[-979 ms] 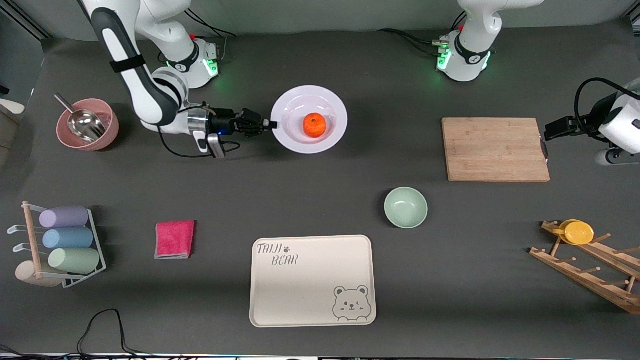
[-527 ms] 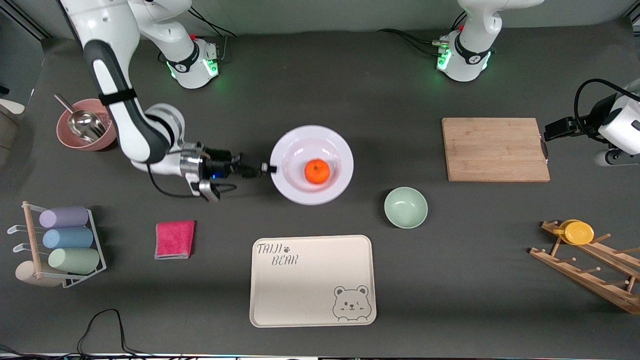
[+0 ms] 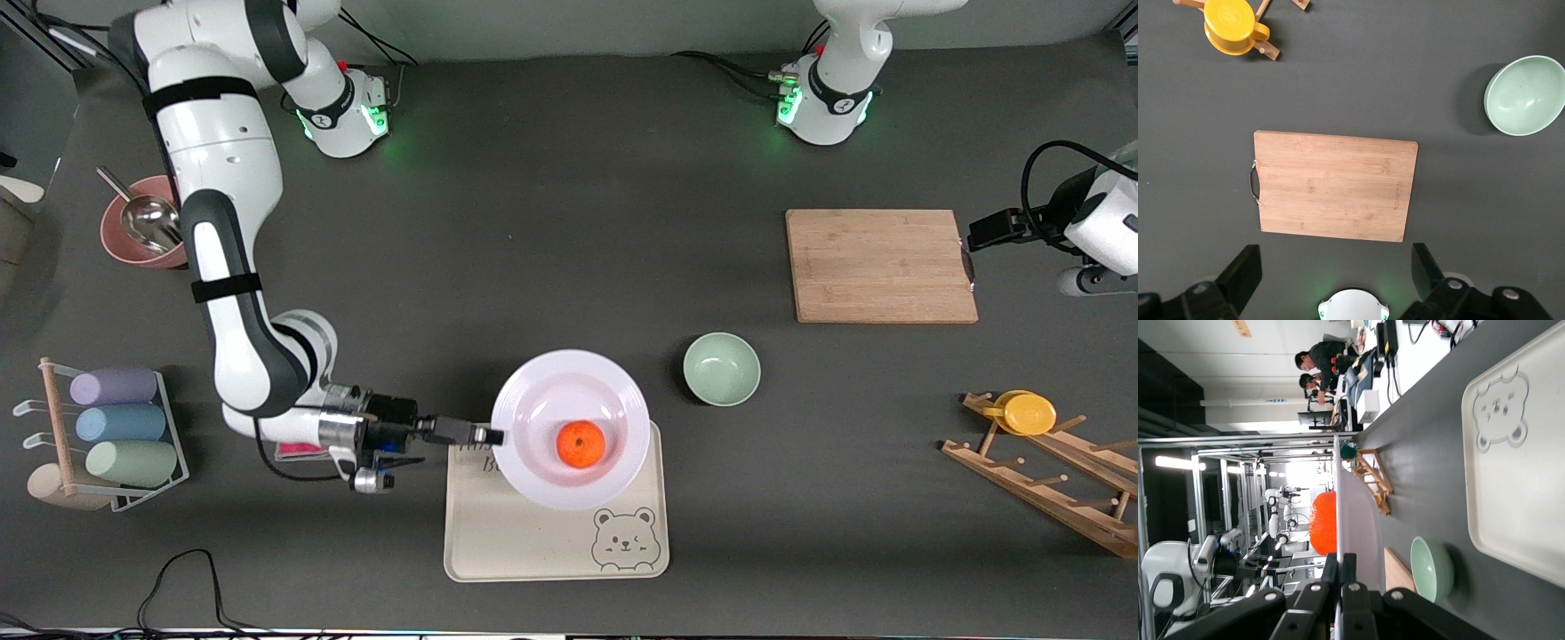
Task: Place orange and plate with both arms
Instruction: 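Settle the plate on the tray and open the right gripper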
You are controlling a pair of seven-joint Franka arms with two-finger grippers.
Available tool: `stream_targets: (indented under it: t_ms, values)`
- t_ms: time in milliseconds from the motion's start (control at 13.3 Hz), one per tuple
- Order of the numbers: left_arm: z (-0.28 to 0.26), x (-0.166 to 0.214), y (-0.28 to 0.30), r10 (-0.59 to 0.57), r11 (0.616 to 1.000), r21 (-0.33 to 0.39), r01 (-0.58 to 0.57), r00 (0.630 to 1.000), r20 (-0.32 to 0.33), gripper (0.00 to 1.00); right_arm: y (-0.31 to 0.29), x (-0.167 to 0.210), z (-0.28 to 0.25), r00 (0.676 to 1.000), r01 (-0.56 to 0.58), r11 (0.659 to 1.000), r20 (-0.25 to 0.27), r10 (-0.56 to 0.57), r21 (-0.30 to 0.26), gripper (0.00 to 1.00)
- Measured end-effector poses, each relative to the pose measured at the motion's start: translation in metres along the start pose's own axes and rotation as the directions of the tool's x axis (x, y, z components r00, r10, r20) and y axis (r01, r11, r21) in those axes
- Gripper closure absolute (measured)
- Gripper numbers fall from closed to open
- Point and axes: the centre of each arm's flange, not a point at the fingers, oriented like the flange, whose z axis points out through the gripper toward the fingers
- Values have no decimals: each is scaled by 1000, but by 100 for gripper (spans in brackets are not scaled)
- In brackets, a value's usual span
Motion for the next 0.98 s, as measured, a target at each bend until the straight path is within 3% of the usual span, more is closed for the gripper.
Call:
stream_targets:
  t_ms: [301,678,979]
  values:
    - [-2,0,0,-1,1000,0,1,1000,-5,0,10,35,-14,1000,6,1000,-29,-7,-11,96]
    - [-3,0,-1,-3,1000,-1,3,1000,-7,0,89,30,-4,999,32,998,-15,-33,-56,96]
    - [-4,0,-3,-6,1000,-1,6,1000,-8,0,138,29,-3,994,84,989,-61,-91,-119,96]
